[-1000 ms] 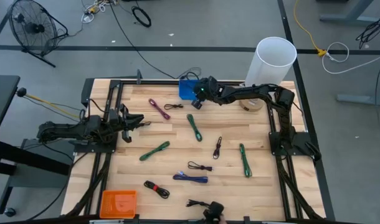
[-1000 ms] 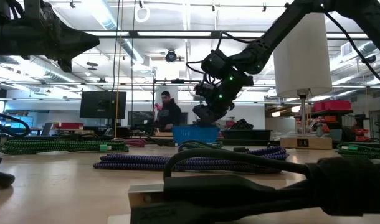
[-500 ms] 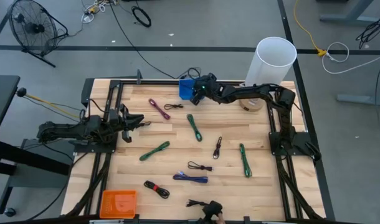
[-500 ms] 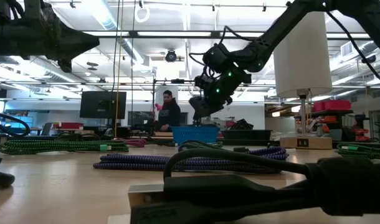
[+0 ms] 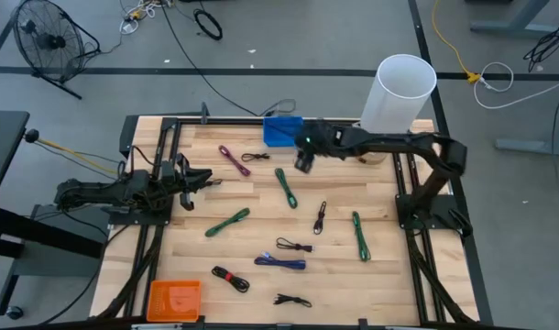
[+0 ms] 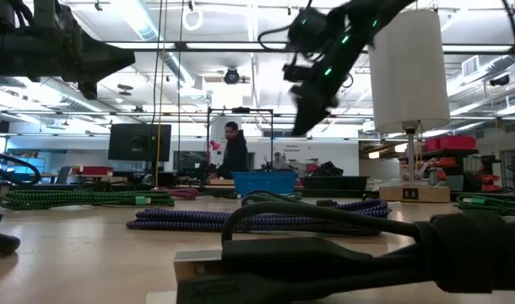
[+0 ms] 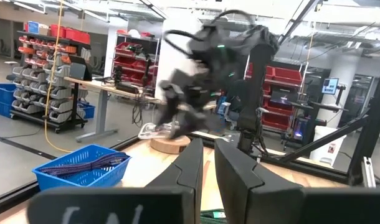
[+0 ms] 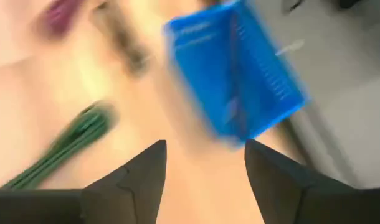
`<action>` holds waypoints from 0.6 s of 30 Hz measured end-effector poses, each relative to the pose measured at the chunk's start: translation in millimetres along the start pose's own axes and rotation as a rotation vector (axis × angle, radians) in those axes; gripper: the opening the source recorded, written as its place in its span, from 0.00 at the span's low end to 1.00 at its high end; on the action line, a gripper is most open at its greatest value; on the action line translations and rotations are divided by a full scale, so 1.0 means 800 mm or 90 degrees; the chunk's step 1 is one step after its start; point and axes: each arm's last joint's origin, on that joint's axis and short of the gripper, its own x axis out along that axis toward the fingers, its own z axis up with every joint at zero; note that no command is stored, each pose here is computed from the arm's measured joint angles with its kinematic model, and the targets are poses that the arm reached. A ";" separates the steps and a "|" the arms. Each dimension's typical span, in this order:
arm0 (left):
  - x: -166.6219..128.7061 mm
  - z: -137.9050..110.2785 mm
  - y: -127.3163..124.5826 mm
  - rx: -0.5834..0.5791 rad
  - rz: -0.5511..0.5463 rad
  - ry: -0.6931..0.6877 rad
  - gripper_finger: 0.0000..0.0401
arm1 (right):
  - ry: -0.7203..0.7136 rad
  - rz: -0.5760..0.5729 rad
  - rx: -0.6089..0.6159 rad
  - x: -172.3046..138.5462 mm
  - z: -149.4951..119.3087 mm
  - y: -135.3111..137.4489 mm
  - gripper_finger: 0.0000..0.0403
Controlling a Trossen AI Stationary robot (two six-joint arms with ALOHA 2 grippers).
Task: Pick & Place USB Port
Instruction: Put the green charger cable into the blue basket
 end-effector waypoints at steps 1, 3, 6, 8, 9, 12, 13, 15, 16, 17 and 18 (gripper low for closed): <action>0.000 0.000 0.000 -0.002 0.000 0.001 0.11 | 0.026 0.022 0.006 -0.011 -0.006 0.008 0.53; 0.000 0.000 0.000 -0.005 0.000 0.001 0.11 | 0.071 0.068 0.023 -0.032 -0.017 0.024 0.53; 0.000 0.000 0.000 -0.004 0.000 0.002 0.11 | 0.148 0.091 0.030 -0.058 -0.036 0.049 0.53; 0.000 0.000 0.000 -0.005 0.000 0.002 0.11 | 0.196 0.080 0.028 -0.070 -0.049 0.064 0.53; 0.000 0.000 0.000 -0.004 0.000 0.002 0.11 | 0.219 0.074 0.027 -0.076 -0.055 0.071 0.53; 0.000 0.000 0.000 -0.004 0.000 0.002 0.11 | 0.261 0.062 0.045 -0.089 -0.069 0.091 0.53; 0.000 0.000 0.000 -0.005 0.000 0.002 0.11 | 0.269 0.059 0.053 -0.091 -0.074 0.098 0.53; 0.000 0.000 0.000 -0.004 0.000 0.002 0.11 | 0.285 0.051 0.065 -0.093 -0.087 0.112 0.53; 0.000 0.000 0.000 -0.005 0.000 0.002 0.11 | 0.299 0.044 0.070 -0.093 -0.095 0.117 0.53; 0.000 0.000 0.000 -0.004 0.000 0.002 0.11 | 0.312 0.039 0.077 -0.093 -0.104 0.123 0.53; 0.000 0.000 0.000 -0.004 0.000 0.002 0.11 | 0.325 0.036 0.082 -0.091 -0.112 0.127 0.53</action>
